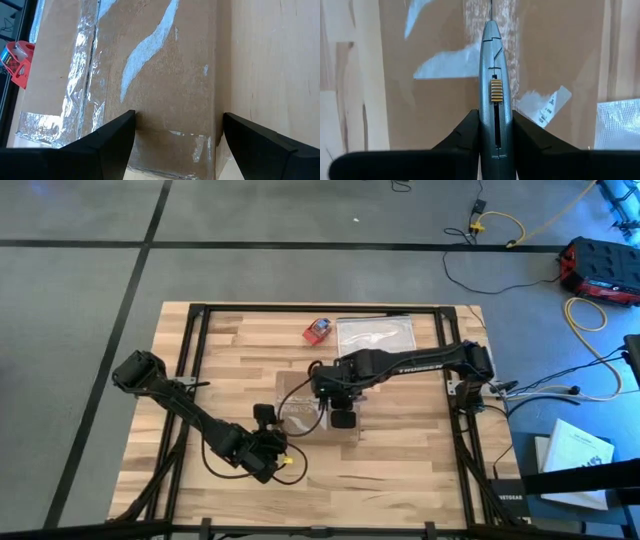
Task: Unpack boxes
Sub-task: Open the box using the silver cutter
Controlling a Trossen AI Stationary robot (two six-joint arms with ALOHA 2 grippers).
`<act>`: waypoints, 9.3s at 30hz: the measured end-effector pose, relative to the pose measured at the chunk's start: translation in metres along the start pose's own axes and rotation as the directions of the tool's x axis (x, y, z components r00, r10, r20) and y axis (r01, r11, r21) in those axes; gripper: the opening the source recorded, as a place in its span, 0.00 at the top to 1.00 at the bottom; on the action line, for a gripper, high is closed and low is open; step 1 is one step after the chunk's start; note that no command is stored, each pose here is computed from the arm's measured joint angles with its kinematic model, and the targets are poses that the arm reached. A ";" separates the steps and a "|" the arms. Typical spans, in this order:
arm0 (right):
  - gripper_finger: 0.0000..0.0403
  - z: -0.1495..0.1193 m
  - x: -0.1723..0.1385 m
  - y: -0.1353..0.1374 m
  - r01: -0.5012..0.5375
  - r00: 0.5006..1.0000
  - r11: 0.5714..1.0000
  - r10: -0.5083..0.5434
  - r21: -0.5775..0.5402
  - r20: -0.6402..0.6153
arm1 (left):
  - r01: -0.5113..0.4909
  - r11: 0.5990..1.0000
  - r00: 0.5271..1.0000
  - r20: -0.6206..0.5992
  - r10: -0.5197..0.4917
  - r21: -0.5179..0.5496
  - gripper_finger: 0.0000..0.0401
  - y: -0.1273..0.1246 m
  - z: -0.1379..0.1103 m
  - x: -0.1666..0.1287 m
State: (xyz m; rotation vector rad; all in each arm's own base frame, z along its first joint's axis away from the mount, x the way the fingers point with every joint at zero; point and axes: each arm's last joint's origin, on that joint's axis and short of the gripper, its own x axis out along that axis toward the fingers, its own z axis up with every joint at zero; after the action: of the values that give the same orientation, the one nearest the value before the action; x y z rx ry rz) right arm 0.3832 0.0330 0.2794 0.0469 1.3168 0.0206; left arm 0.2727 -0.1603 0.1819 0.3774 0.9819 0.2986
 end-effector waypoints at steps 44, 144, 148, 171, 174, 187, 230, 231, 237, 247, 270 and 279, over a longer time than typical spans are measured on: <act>0.84 0.015 0.019 -0.008 -0.046 0.995 0.999 0.047 0.006 -0.084 | 0.001 1.000 1.000 0.001 -0.001 -0.008 0.30 0.000 0.000 0.000; 0.84 0.008 0.003 -0.011 0.059 0.970 0.998 -0.061 -0.014 -0.234 | 0.002 1.000 1.000 0.005 -0.002 -0.020 0.30 0.000 0.001 0.000; 0.84 0.009 0.003 -0.011 0.055 0.972 0.998 -0.060 -0.027 -0.226 | 0.002 1.000 1.000 0.004 -0.002 -0.018 0.30 0.000 0.001 0.000; 0.84 0.009 0.003 -0.010 0.003 0.975 1.000 -0.009 -0.029 -0.222 | 0.001 1.000 1.000 0.003 -0.001 -0.014 0.31 0.000 0.001 0.000; 0.84 0.010 0.003 -0.010 0.003 0.976 1.000 -0.009 -0.029 -0.217 | 0.002 1.000 1.000 0.003 -0.002 -0.006 0.34 0.000 0.000 0.000; 0.84 0.011 0.007 -0.010 -0.017 0.975 1.000 0.011 -0.024 -0.223 | 0.000 1.000 1.000 0.001 0.000 -0.011 0.41 0.000 0.001 0.000; 0.84 0.013 0.007 -0.003 -0.017 0.980 0.997 0.003 -0.074 -0.197 | 0.001 1.000 1.000 0.002 -0.001 -0.019 0.41 0.001 0.001 0.001; 0.84 0.014 0.006 -0.003 -0.014 0.982 0.997 0.000 -0.075 -0.187 | 0.001 1.000 1.000 0.002 -0.001 -0.020 0.41 0.001 0.001 0.001; 0.84 0.015 0.005 -0.004 0.000 0.987 0.997 -0.013 -0.076 -0.161 | 0.001 1.000 1.000 0.003 -0.001 -0.020 0.41 0.000 0.001 0.001; 0.84 0.014 0.004 -0.008 0.011 0.984 0.998 -0.022 -0.065 -0.178 | 0.001 1.000 1.000 0.001 -0.001 -0.022 0.41 0.001 0.001 0.001; 0.84 0.013 0.009 -0.014 -0.019 0.977 0.999 0.011 -0.034 -0.211 | 0.001 0.999 1.000 0.003 -0.001 -0.033 0.41 0.000 0.001 0.000; 0.84 0.013 0.009 -0.017 -0.020 0.975 1.000 0.015 -0.022 -0.220 | 0.001 1.000 1.000 0.003 -0.001 -0.025 0.41 0.000 0.001 0.001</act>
State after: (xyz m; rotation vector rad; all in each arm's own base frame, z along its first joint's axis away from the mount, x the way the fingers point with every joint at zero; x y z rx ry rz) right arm 0.3974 0.0162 0.2732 0.0365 1.5370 0.0580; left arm 0.2737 -0.1597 0.1821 0.3542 0.9746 0.3095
